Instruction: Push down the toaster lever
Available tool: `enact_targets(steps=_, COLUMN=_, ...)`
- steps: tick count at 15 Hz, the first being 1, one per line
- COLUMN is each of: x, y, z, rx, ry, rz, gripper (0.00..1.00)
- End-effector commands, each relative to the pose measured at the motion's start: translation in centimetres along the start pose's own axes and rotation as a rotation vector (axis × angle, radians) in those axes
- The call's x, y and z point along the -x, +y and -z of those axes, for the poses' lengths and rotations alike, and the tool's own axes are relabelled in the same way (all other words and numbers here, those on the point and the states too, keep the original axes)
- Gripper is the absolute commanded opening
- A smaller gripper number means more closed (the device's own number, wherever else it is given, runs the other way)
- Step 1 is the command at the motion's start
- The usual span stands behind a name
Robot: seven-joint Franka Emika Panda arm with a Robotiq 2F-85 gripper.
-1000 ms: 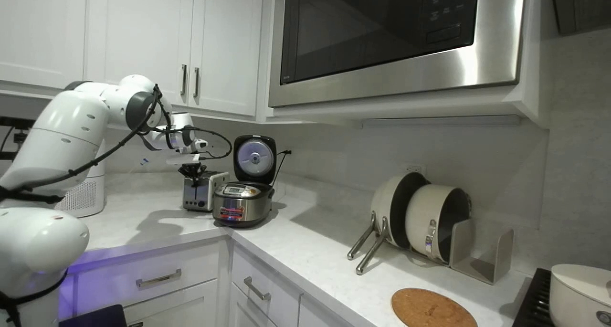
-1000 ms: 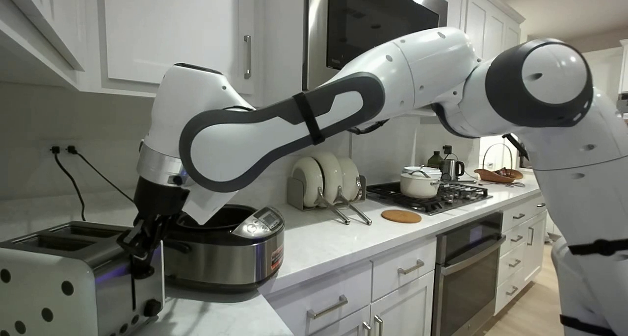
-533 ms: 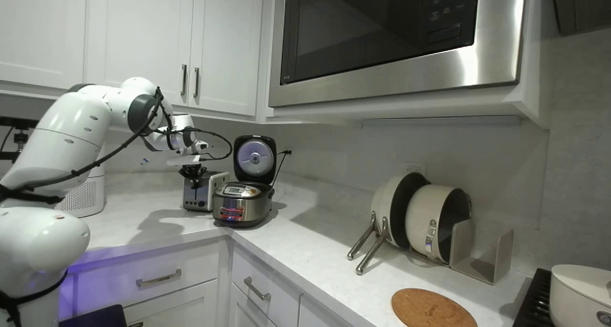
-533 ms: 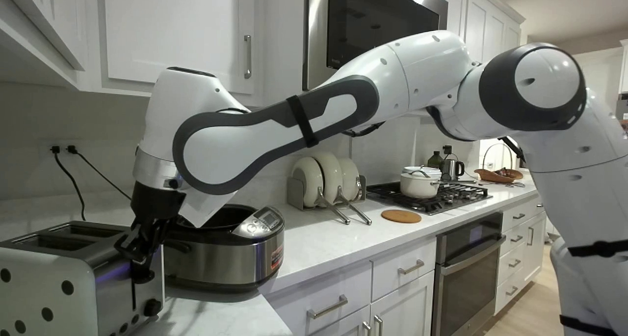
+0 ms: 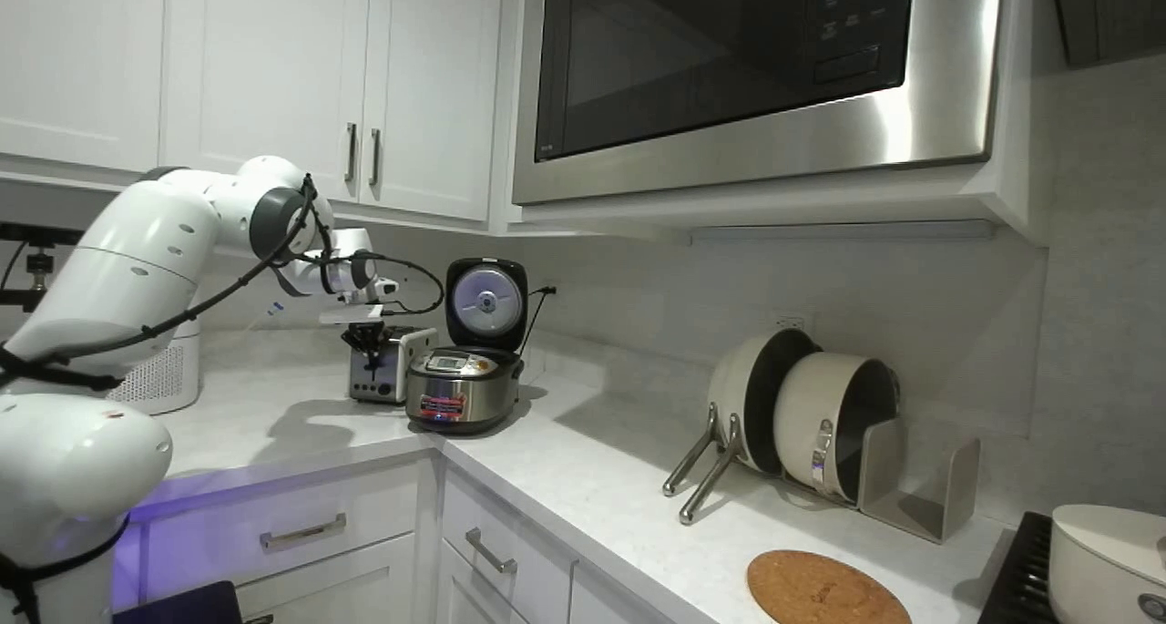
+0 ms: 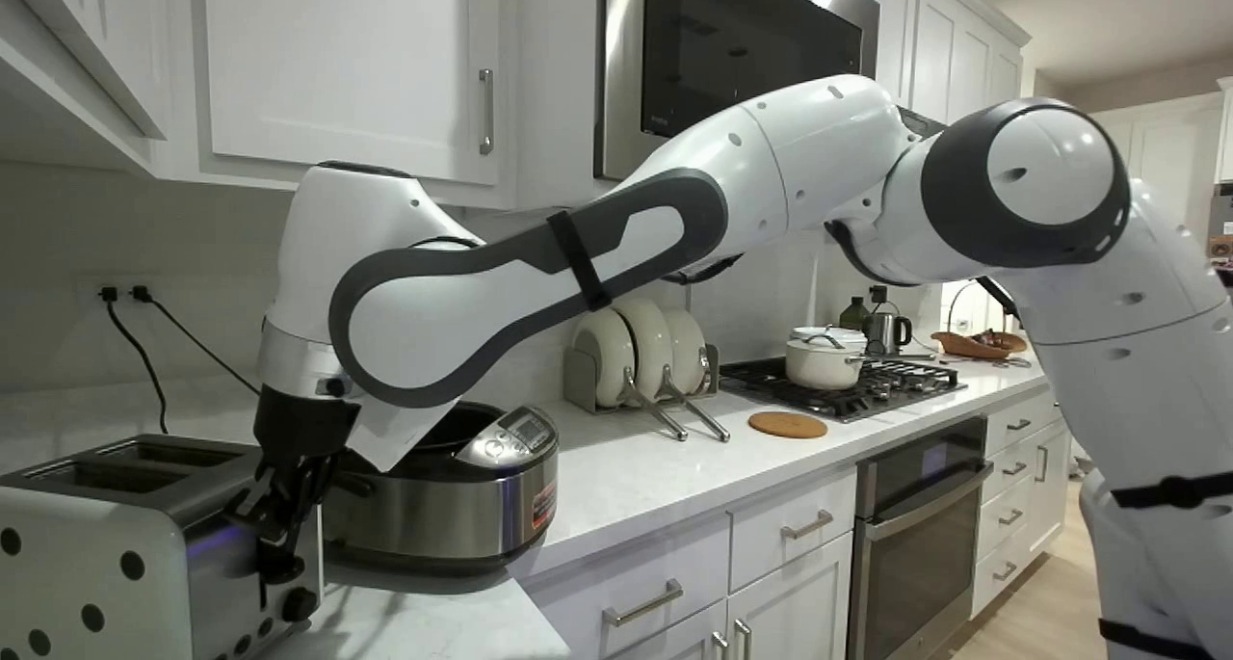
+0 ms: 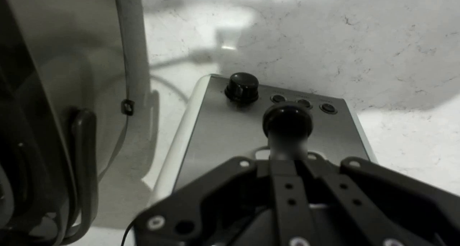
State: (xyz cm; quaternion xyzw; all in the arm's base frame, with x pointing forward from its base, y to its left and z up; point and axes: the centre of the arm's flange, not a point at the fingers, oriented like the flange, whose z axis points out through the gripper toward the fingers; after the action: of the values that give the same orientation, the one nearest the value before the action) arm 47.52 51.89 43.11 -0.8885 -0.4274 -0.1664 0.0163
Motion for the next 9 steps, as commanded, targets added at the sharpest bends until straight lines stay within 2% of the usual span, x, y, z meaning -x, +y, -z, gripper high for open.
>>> enact_targets(steps=1, x=-0.4, y=0.0, z=-1.2, rx=-0.011, ry=-0.033, rz=-0.014, gripper=0.00)
enact_targets(steps=9, x=0.2, y=-0.3, z=-3.2, rx=-0.040, ry=-0.067, rz=-0.023, gripper=0.00)
